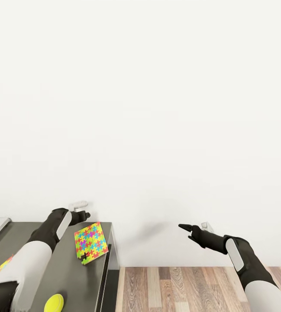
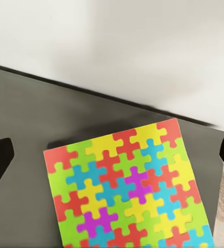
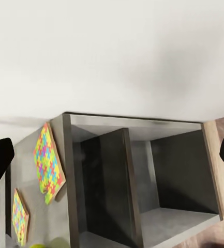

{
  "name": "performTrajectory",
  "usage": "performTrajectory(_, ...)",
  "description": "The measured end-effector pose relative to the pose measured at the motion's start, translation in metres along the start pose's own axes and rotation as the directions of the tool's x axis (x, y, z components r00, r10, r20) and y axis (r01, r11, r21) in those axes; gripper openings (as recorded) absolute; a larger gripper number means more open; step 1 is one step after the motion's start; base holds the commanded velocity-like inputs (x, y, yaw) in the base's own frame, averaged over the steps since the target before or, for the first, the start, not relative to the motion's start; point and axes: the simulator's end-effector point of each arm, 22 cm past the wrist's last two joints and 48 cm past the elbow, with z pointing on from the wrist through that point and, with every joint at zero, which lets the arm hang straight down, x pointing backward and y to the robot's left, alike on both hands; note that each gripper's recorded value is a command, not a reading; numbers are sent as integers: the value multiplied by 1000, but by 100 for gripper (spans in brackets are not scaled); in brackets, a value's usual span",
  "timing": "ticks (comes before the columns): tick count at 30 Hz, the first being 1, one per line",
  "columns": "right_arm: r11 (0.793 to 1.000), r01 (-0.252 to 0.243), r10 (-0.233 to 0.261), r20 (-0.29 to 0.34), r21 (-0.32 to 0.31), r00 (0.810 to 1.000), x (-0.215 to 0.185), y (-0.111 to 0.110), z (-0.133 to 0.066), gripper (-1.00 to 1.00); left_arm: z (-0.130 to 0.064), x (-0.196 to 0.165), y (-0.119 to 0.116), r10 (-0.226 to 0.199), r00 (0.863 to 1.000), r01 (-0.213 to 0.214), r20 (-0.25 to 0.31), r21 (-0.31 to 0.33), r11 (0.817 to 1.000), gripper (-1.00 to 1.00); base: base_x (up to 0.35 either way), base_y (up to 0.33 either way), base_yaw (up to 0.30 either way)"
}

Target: Put all the toys in the child's room - the three board games (two on the bed and one on the table), the two jigsaw puzzles on the table, and the tennis ball on the table - inside the toy box on the table in the child's room.

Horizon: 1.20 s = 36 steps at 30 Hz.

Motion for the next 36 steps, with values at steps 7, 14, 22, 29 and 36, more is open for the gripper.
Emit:
performTrajectory(7, 1000, 0, 0, -1, -1, 1000, 0, 0, 0, 100, 12, 5, 5, -14, 1000, 14, -17, -14, 1000, 100, 0, 0, 0)
performTrajectory(14, 1000, 11, -11, 14, -6, 1000, -6, 4, -3, 100, 16, 6, 6, -17, 1000, 17, -18, -18, 1000, 100, 0, 0, 0)
performTrajectory(22, 999, 37, -37, 26, -9, 999, -13, 8, -3, 100, 21, 6, 6, -15, 1000, 15, -3, -20, 1000, 100, 0, 0, 0)
performTrajectory(29, 999, 33, -33, 20, -4, 999, -11, 4, -1, 100, 26, 11, 4, -13, 1000, 12, -11, -19, 1000, 100, 0, 0, 0)
performTrajectory(36, 1000, 26, -26, 13, 2, 1000, -8, -1, 2, 100, 31, 17, 4, -12, 1000, 12, -21, -19, 1000, 100, 0, 0, 0)
